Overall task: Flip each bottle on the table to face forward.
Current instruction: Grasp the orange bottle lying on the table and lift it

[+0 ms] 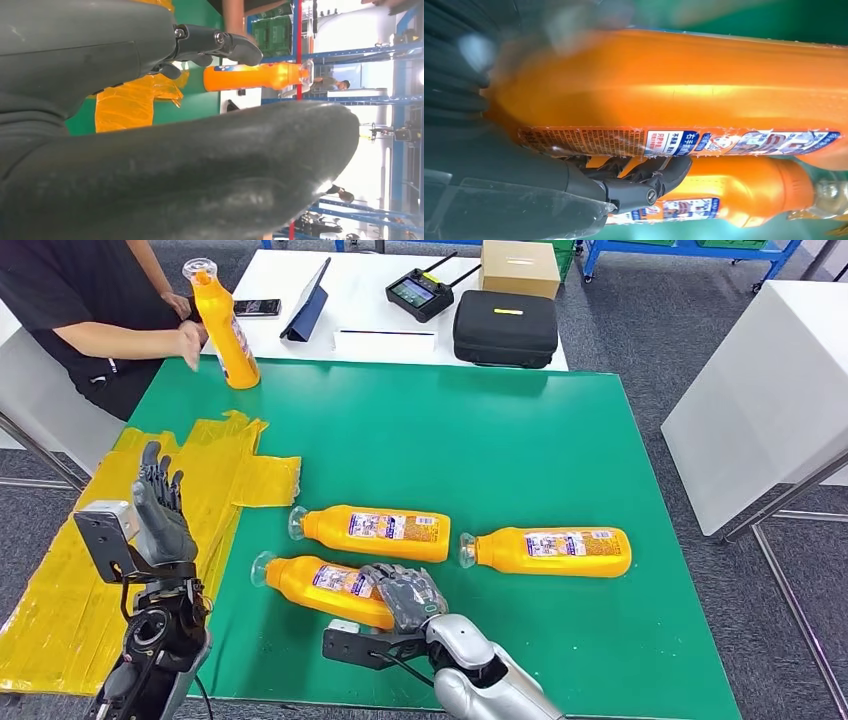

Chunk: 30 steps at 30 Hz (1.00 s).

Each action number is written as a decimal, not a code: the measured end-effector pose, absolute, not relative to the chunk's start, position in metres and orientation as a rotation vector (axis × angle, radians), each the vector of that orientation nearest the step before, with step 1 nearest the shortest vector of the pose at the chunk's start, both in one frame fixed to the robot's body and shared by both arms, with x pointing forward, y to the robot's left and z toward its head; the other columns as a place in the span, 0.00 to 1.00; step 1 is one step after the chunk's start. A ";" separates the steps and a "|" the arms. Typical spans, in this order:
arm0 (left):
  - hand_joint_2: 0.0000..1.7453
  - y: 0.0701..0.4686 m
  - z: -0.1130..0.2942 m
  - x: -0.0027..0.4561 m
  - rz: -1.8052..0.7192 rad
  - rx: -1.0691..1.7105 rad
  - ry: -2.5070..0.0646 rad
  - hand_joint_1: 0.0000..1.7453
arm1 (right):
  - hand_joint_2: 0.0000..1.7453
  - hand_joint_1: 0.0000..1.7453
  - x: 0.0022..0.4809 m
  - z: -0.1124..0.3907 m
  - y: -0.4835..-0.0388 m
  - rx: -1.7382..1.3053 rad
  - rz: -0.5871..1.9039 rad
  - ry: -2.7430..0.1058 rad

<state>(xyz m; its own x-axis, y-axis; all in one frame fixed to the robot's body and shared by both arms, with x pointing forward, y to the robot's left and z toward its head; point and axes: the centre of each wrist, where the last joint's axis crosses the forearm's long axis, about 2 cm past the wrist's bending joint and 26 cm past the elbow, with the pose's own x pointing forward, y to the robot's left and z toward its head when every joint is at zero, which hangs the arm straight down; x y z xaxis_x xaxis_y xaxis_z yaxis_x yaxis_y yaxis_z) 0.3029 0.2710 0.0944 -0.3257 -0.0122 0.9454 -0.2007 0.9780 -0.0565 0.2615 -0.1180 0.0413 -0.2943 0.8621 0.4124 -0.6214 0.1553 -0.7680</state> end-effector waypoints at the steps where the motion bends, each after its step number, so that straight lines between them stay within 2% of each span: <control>1: 0.00 0.272 0.094 0.302 0.198 0.149 -1.890 0.00 | 1.00 1.00 0.263 0.041 -0.118 -0.278 1.493 -1.140; 11: 0.00 0.289 0.076 0.281 0.273 0.106 -1.789 0.00 | 1.00 1.00 0.275 0.050 -0.140 -0.177 1.322 -1.132; 15: 1.00 0.292 0.072 0.269 0.305 0.031 -1.739 0.00 | 1.00 1.00 0.263 0.053 -0.151 -0.018 1.080 -1.238; 18: 1.00 0.292 0.068 0.257 0.346 -0.015 -1.711 0.00 | 1.00 1.00 0.255 0.057 -0.170 0.106 0.841 -1.361; 22: 1.00 0.296 0.063 0.245 0.421 -0.017 -1.677 0.00 | 1.00 1.00 0.247 0.061 -0.194 0.121 0.633 -1.480; 30: 1.00 0.297 0.055 0.231 0.517 -0.138 -1.568 0.00 | 1.00 1.00 0.230 0.066 -0.207 0.122 0.511 -1.586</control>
<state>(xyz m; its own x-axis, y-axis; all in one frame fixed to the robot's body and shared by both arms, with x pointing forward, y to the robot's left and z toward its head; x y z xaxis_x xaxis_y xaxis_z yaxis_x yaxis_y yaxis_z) 0.2306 0.2974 0.0548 -0.0785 0.3961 0.9148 -0.2253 0.8869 -0.4034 0.2301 -0.2070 0.0659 -0.0937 0.2276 0.9692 -0.3806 0.8914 -0.2461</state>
